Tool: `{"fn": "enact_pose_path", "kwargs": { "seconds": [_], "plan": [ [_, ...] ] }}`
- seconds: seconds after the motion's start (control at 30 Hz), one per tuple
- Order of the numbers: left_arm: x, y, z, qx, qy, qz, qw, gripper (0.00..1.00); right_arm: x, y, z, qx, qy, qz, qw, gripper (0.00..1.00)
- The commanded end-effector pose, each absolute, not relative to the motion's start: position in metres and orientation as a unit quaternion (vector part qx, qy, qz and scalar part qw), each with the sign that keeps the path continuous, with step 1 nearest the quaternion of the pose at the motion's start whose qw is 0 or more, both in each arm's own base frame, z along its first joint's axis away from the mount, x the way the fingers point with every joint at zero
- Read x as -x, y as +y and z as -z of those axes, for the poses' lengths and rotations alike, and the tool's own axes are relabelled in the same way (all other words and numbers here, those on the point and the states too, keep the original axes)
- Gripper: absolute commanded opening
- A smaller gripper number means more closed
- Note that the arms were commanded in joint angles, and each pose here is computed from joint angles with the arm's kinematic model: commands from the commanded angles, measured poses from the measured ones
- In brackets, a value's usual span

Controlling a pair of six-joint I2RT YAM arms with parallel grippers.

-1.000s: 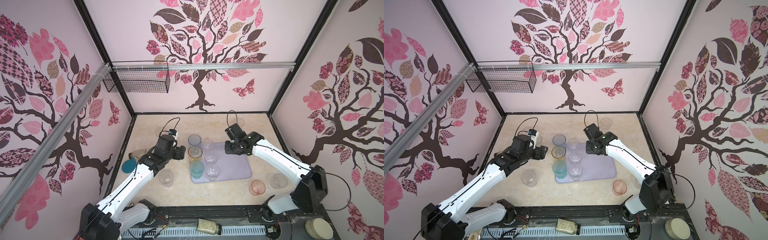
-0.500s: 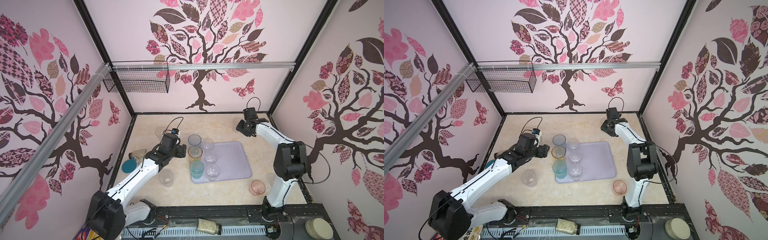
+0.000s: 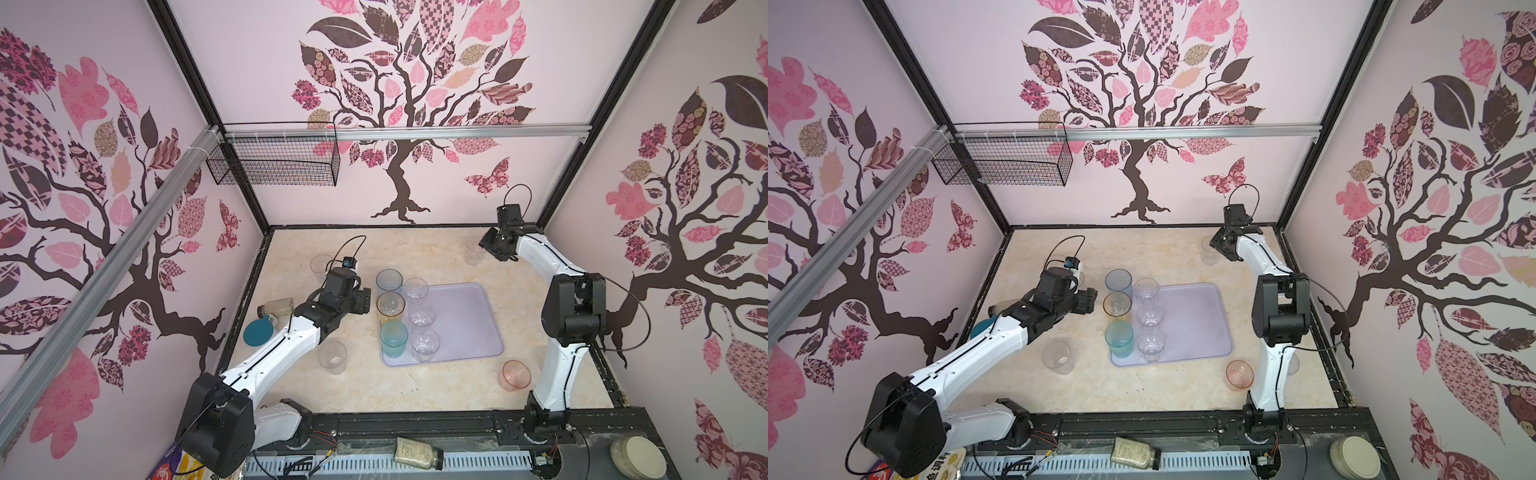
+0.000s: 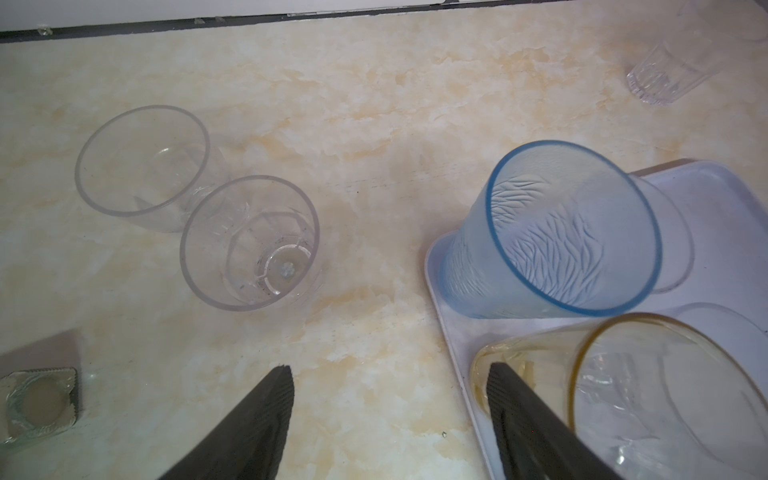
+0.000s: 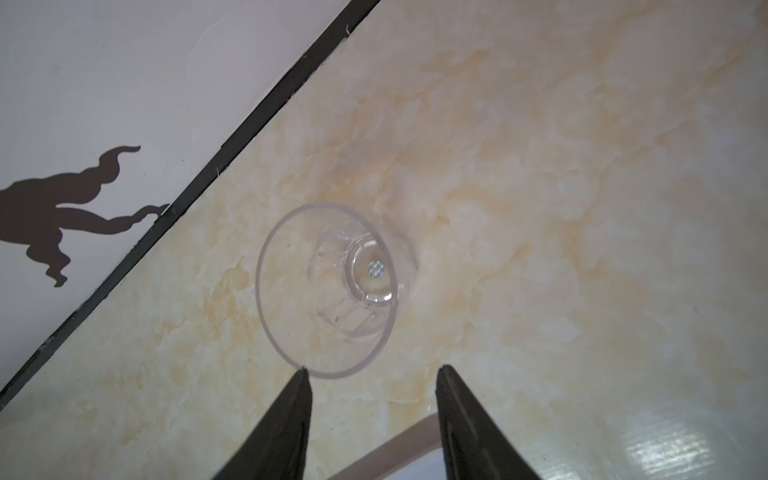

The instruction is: Place the glasses into the tray

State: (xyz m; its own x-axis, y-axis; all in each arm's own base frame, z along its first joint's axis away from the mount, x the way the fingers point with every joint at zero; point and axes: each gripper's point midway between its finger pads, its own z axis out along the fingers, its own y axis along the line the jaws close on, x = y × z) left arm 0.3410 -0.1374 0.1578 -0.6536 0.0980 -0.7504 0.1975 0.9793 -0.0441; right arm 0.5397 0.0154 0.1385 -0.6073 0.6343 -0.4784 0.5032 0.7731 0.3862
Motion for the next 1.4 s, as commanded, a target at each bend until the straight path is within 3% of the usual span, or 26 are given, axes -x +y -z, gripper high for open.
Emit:
{"fn": "enact_pose_path", "kwargs": {
  "seconds": [0.0, 0.27, 0.47, 0.7, 1.03, 1.37],
  "plan": [
    [-0.344, -0.128, -0.150, -0.076, 0.907, 0.045, 0.411, 0.77, -0.544, 0.007, -0.112, -0.325, 0.900, -0.086, 0.276, 0.51],
    [-0.344, -0.128, -0.146, -0.077, 0.909, 0.046, 0.406, 0.77, -0.566, 0.017, -0.089, -0.313, 0.910, -0.104, 0.251, 0.42],
    [-0.344, -0.126, -0.144, -0.077, 0.910, 0.044, 0.405, 0.77, -0.566, 0.022, -0.079, -0.305, 0.916, -0.111, 0.236, 0.22],
    [-0.345, -0.124, -0.147, -0.076, 0.909, 0.044, 0.409, 0.77, -0.557, 0.027, -0.122, -0.291, 0.910, -0.130, 0.267, 0.01],
    [-0.344, -0.120, -0.150, -0.068, 0.907, 0.046, 0.412, 0.77, -0.511, 0.070, -0.194, -0.231, 0.910, -0.141, 0.313, 0.00],
    [-0.343, -0.120, -0.151, -0.066, 0.907, 0.047, 0.413, 0.76, -0.427, 0.105, -0.206, -0.120, 0.944, -0.076, 0.299, 0.00]
  ]
}}
